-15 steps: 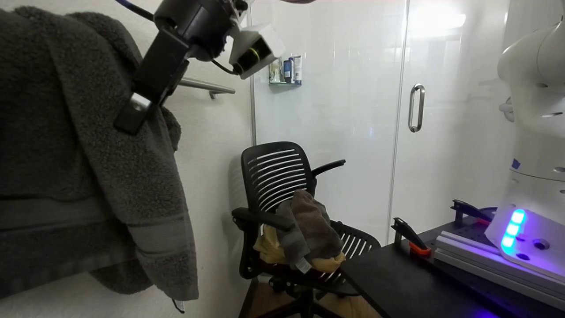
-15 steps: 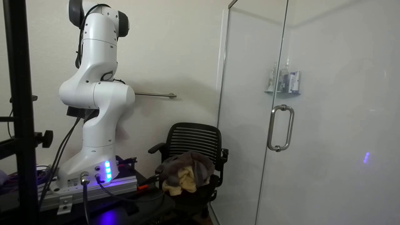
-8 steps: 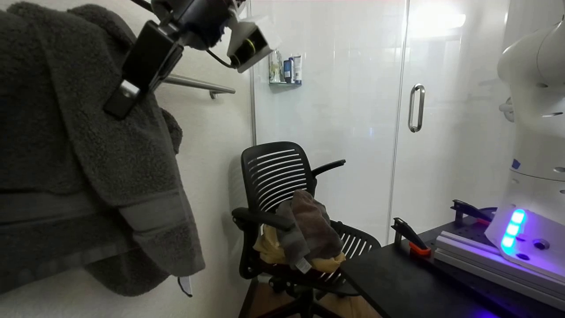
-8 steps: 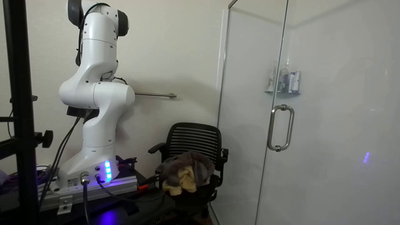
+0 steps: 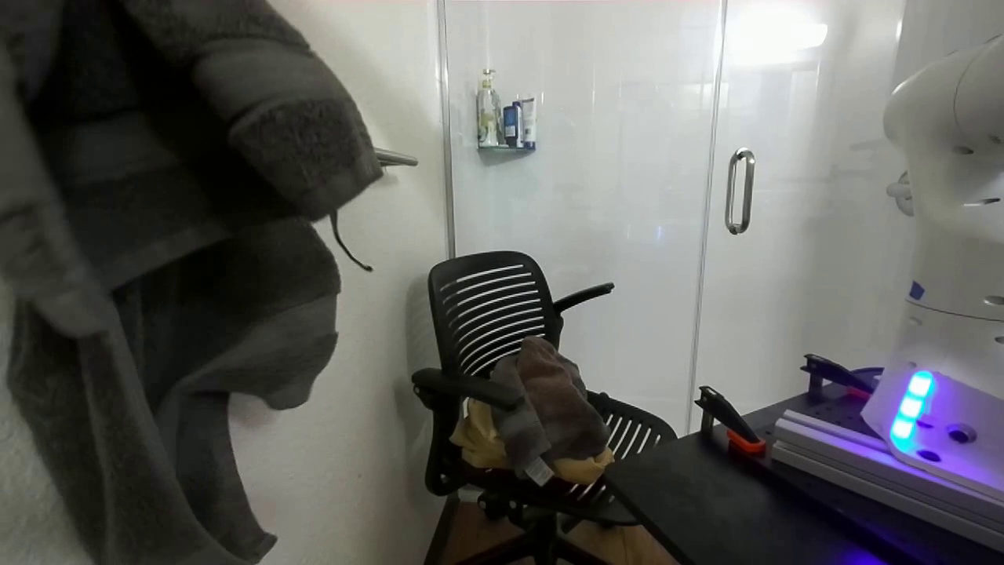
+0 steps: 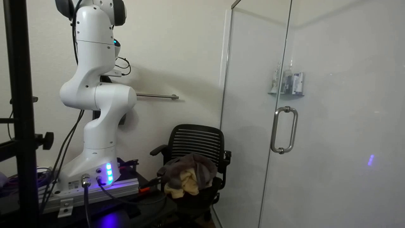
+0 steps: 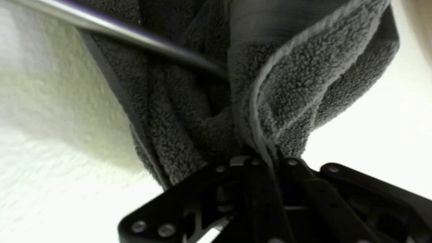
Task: Remove the towels from the rail and place them on the black chair
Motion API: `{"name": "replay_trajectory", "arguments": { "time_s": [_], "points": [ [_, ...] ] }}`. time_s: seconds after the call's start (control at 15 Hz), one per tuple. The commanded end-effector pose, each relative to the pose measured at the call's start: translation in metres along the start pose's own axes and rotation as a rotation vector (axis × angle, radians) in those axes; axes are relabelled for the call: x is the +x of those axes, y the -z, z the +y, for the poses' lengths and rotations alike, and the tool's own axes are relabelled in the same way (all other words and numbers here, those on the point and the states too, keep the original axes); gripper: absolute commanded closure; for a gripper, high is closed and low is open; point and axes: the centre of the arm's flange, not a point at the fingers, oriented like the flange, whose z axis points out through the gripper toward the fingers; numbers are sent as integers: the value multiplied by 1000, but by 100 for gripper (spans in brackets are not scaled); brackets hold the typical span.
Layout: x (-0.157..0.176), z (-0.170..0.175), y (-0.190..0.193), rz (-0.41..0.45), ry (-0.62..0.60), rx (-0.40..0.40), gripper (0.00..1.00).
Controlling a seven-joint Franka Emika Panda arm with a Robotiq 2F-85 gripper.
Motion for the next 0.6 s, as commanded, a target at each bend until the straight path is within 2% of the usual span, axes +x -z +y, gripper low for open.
{"name": "replay_trajectory", "arguments": {
  "time_s": [0.0,0.33,0.47,0.53],
  "points": [
    [12,5,85,137,26,-106,98],
    [24,23,213,239,-13,-377,98],
    [13,34,262,252,-36,-488,98],
    [-4,42,283,247,-55,-545,98]
  ]
}}
